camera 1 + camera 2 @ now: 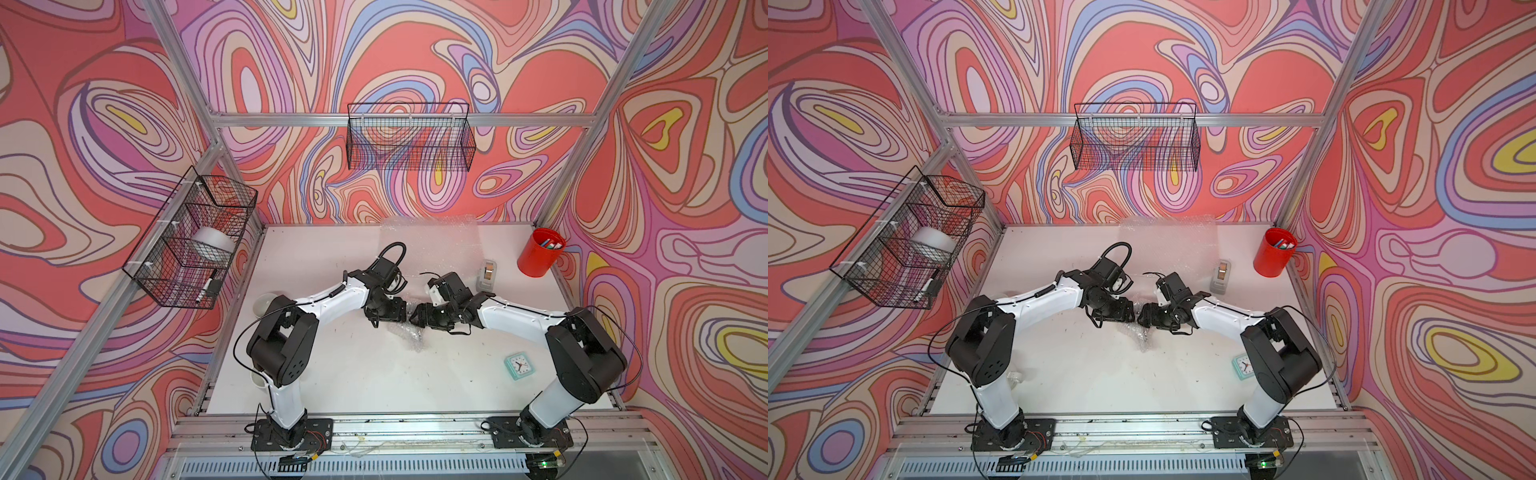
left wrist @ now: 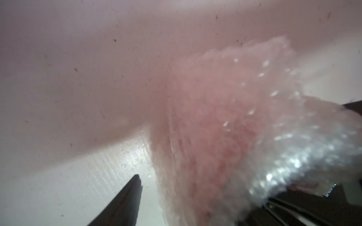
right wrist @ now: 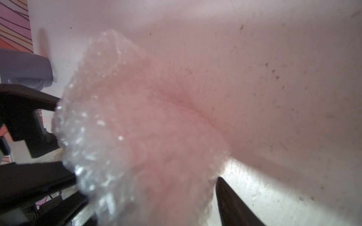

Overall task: Wrap mugs in bubble wrap
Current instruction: Wrap the mug in bubble wrap, then tear off the tape using the Tape Cutter.

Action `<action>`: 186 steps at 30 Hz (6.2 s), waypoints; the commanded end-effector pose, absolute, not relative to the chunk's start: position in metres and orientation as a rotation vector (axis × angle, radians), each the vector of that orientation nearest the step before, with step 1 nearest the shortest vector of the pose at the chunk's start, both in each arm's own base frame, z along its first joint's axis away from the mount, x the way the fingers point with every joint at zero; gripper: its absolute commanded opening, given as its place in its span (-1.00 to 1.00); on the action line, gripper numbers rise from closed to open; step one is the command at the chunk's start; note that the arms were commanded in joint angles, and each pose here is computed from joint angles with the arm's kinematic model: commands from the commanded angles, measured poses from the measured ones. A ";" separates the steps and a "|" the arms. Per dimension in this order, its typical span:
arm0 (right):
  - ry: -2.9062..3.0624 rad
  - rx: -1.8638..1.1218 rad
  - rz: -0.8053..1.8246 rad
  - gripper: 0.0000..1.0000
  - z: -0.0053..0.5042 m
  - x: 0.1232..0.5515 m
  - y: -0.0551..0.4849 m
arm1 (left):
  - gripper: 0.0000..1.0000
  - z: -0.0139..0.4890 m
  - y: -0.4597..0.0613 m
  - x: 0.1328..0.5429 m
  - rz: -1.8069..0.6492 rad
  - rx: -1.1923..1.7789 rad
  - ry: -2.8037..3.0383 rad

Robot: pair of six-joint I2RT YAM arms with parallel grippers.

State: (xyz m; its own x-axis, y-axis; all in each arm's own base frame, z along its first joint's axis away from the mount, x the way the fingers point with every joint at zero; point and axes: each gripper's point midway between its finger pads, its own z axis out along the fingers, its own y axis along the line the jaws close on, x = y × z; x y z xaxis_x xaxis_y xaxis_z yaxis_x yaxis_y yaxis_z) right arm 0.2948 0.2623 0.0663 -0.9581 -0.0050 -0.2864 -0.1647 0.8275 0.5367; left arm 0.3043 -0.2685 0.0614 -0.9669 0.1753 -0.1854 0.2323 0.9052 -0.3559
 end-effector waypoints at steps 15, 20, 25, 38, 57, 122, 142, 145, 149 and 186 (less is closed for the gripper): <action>2.534 -0.398 0.705 0.19 0.114 0.240 0.254 | 0.39 0.021 -0.254 0.294 -0.448 0.269 3.039; 2.544 -0.436 0.792 -0.03 0.111 0.233 0.269 | 0.38 0.022 -0.256 0.296 -0.448 0.273 3.039; 2.545 -0.464 0.859 -0.19 0.109 0.231 0.280 | 0.37 0.021 -0.257 0.297 -0.448 0.277 3.042; 2.578 -0.464 0.882 -0.51 0.100 0.229 0.285 | 0.35 0.015 -0.256 0.297 -0.399 0.289 3.063; 2.534 -0.298 0.881 -1.00 0.116 0.236 0.272 | 0.13 -0.006 -0.236 0.297 -0.095 0.504 3.018; 2.512 0.551 0.570 -0.67 0.068 0.460 -0.009 | 0.08 0.016 -0.262 0.303 -0.324 0.327 2.978; 2.472 0.534 0.793 -0.48 0.067 0.464 0.006 | 0.06 0.013 -0.262 0.301 -0.328 0.333 2.989; 2.463 0.563 0.842 -0.48 0.065 0.462 0.005 | 0.06 0.014 -0.262 0.301 -0.328 0.334 2.987; 2.464 0.589 0.855 -0.47 0.061 0.459 0.002 | 0.06 0.014 -0.262 0.301 -0.328 0.337 2.988; 2.404 0.643 1.245 -0.73 0.050 0.456 0.018 | 0.05 0.017 -0.266 0.303 -0.339 0.352 2.990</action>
